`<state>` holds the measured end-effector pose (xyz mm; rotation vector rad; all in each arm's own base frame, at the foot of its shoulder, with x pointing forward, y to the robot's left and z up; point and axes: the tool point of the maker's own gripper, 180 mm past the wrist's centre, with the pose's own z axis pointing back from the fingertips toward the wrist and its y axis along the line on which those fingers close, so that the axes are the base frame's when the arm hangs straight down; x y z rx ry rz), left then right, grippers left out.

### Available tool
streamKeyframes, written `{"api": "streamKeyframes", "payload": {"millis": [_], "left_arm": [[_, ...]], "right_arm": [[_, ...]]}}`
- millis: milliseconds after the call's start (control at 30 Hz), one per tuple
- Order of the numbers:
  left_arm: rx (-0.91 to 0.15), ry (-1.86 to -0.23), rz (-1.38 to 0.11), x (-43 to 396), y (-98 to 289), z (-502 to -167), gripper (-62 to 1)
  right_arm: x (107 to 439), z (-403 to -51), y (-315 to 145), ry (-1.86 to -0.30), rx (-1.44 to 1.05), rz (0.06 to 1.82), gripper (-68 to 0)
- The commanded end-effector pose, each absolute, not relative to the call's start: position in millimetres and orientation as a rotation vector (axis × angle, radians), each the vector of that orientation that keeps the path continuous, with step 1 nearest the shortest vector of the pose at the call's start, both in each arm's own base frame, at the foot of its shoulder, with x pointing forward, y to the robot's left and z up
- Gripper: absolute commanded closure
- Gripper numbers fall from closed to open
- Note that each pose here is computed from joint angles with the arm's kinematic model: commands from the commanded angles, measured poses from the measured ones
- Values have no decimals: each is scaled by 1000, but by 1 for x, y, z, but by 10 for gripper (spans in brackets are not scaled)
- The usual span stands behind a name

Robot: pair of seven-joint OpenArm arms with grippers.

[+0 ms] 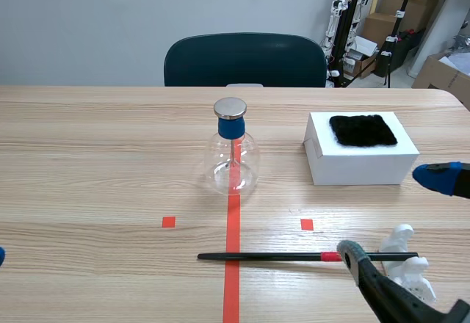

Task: Do the electroscope experiment. return to the home posture

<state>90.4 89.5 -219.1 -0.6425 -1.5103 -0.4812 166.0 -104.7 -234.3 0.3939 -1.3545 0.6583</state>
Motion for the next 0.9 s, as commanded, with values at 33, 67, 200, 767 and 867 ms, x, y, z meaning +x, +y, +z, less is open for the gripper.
{"api": "streamKeyframes", "payload": {"millis": [33,67,200,767,867], "left_arm": [[-656,-1540,-458,91,89,-212,-623],[-659,-1553,-456,92,89,-209,-623],[-609,-1613,-472,99,92,-202,-623],[-485,-1526,-560,123,79,-206,-623],[-484,-1523,-560,123,79,-207,-623]], "right_arm": [[166,-229,-102,-1374,418,659,-679],[167,-228,-102,-1379,419,658,-679],[168,-228,-102,-1384,411,659,-679],[168,-238,-104,-1332,385,674,-679],[168,-238,-104,-1332,385,674,-679]]}}
